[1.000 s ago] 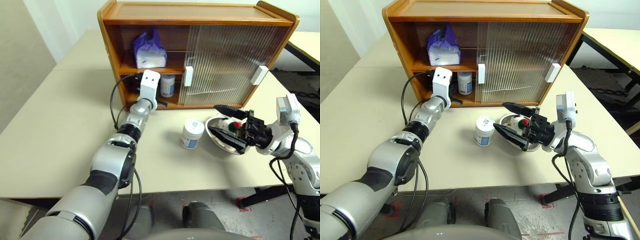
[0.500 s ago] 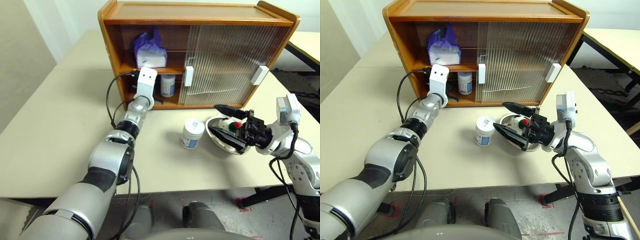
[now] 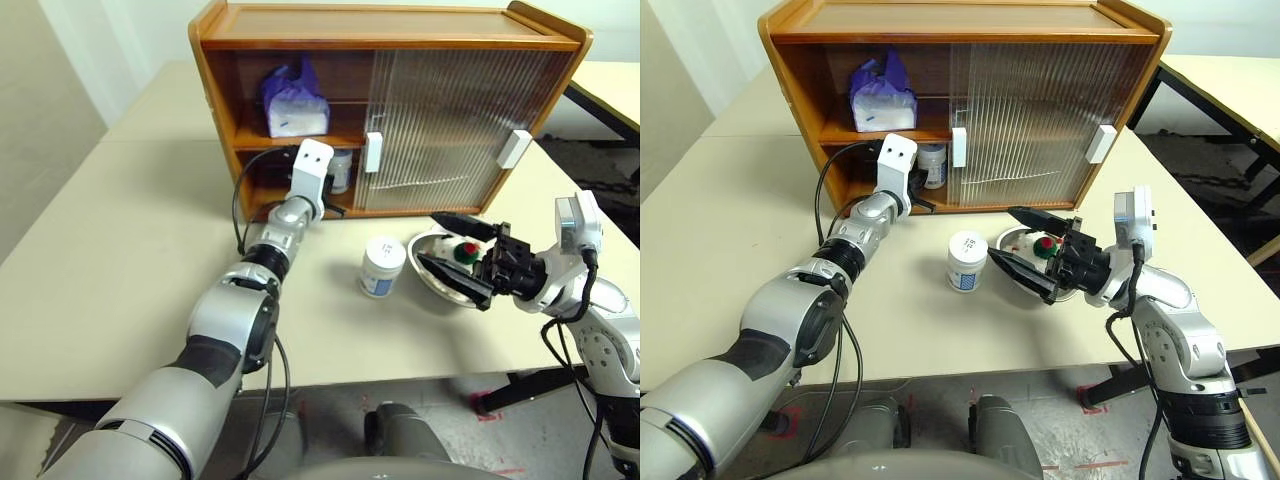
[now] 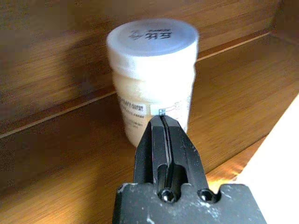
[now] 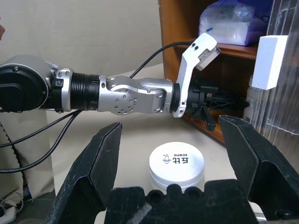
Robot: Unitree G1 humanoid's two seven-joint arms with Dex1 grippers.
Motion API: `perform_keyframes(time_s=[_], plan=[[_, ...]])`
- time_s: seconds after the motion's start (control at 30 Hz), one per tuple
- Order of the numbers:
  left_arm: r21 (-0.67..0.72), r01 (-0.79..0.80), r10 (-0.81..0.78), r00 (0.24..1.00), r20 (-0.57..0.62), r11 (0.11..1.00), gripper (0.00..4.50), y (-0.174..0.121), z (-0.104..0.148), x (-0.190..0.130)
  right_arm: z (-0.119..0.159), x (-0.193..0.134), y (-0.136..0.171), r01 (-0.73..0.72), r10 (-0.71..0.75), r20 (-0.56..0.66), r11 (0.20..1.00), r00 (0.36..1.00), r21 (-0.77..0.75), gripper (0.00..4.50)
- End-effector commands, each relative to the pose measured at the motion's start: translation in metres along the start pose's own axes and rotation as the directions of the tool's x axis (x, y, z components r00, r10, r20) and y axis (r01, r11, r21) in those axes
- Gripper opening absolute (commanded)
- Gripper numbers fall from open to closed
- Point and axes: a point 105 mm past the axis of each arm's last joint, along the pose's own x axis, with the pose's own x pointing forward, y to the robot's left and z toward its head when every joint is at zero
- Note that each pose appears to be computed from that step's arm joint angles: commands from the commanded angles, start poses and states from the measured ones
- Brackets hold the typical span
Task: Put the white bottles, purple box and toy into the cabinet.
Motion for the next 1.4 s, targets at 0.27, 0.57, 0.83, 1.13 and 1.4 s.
perform_keyframes(time_s=[0.27,0.57,0.83,1.13,1.4], plan=[[-0.027,0.087,-0.085,0.994,0.067,0.996,0.03,0.016,-0.018,-0.022,0.003,0.004,-0.002,-0.012,0.013,0.022,1.0,1.0,-0.01,4.5],[0.089,0.34,-0.348,0.932,0.099,0.936,0.03,0.032,-0.04,-0.096,0.003,-0.003,-0.009,0.006,-0.006,0.021,1.0,1.0,-0.008,4.5],[0.181,0.661,-0.67,0.742,-0.019,0.728,0.03,0.001,-0.058,-0.139,0.003,-0.009,-0.011,0.008,-0.008,0.014,1.0,1.0,-0.006,4.5],[0.145,0.798,-0.806,0.592,-0.005,0.585,2.96,-0.059,-0.057,-0.13,0.004,-0.012,-0.01,0.019,-0.019,0.003,1.0,1.0,-0.017,4.5],[0.123,0.804,-0.804,0.591,-0.057,0.582,4.48,-0.078,-0.059,-0.109,0.005,-0.013,-0.008,0.029,-0.029,-0.001,0.999,1.0,-0.024,4.5]])
